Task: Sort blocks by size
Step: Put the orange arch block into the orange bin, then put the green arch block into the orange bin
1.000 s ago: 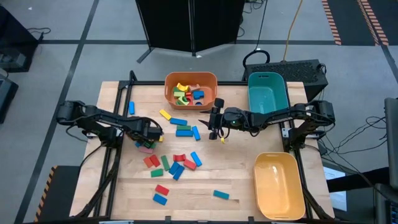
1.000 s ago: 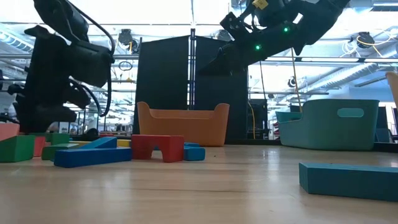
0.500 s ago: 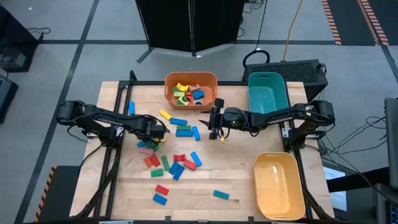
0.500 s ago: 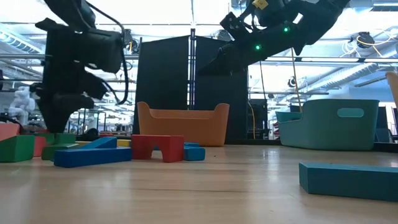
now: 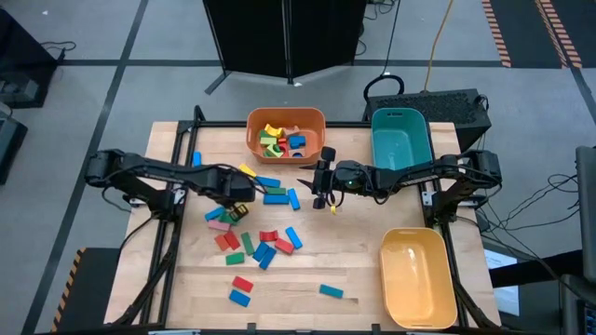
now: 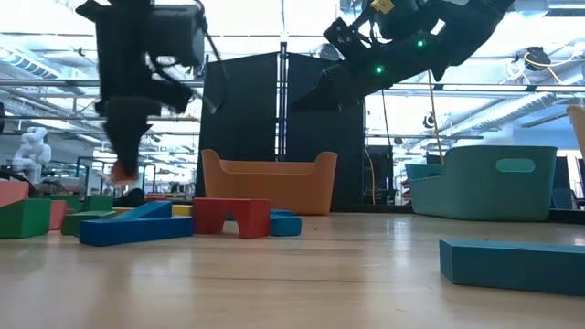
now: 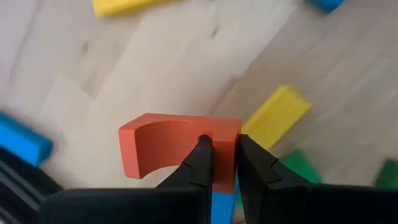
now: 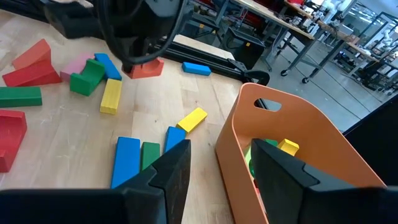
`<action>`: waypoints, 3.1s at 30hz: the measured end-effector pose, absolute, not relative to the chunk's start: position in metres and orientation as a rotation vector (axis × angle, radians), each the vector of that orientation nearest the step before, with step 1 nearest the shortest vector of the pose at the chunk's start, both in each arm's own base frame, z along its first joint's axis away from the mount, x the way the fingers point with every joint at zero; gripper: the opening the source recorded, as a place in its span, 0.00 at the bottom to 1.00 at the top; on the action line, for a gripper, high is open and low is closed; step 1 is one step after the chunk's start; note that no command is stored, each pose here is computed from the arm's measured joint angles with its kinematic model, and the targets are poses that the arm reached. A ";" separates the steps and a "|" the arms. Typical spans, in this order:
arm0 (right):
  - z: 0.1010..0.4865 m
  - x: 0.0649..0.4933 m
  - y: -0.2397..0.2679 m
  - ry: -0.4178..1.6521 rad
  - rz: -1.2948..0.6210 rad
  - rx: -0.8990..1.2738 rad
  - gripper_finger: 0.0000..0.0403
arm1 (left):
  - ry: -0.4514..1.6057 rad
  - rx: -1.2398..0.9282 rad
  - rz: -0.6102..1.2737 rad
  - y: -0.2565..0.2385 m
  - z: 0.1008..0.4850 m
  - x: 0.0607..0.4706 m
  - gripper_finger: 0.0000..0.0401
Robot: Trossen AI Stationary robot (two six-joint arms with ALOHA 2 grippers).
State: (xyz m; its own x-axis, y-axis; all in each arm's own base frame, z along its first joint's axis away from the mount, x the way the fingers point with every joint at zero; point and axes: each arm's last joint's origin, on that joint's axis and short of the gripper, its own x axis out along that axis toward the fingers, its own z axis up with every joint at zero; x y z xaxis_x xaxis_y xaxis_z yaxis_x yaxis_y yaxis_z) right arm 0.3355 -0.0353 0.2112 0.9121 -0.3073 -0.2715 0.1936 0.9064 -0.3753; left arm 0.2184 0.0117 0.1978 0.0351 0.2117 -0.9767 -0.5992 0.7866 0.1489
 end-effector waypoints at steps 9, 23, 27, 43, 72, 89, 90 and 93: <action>0.211 0.335 -0.035 0.334 -0.263 -0.351 0.39 | 1.351 -0.115 0.413 0.012 0.232 0.238 0.09; 0.211 0.335 -0.035 0.340 -0.263 -0.350 0.39 | 1.271 0.263 0.180 0.033 0.268 0.253 0.13; 0.211 0.335 -0.035 0.335 -0.264 -0.343 0.39 | 1.234 0.314 0.186 0.052 0.270 0.256 0.13; 0.211 0.335 -0.035 0.332 -0.265 -0.342 0.39 | 1.064 0.369 0.225 0.137 0.254 0.277 0.13; 0.210 0.335 -0.038 0.341 -0.269 -0.348 0.39 | 1.094 0.287 0.306 0.189 0.211 0.286 0.13; 0.210 0.335 -0.038 0.342 -0.269 -0.348 0.39 | 1.071 0.229 0.375 0.191 0.212 0.287 0.27; 0.210 0.335 -0.038 0.342 -0.269 -0.349 0.39 | 1.071 0.230 0.375 0.191 0.212 0.287 0.27; 0.210 0.335 -0.038 0.342 -0.269 -0.349 0.39 | 1.071 0.228 0.377 0.191 0.212 0.287 0.27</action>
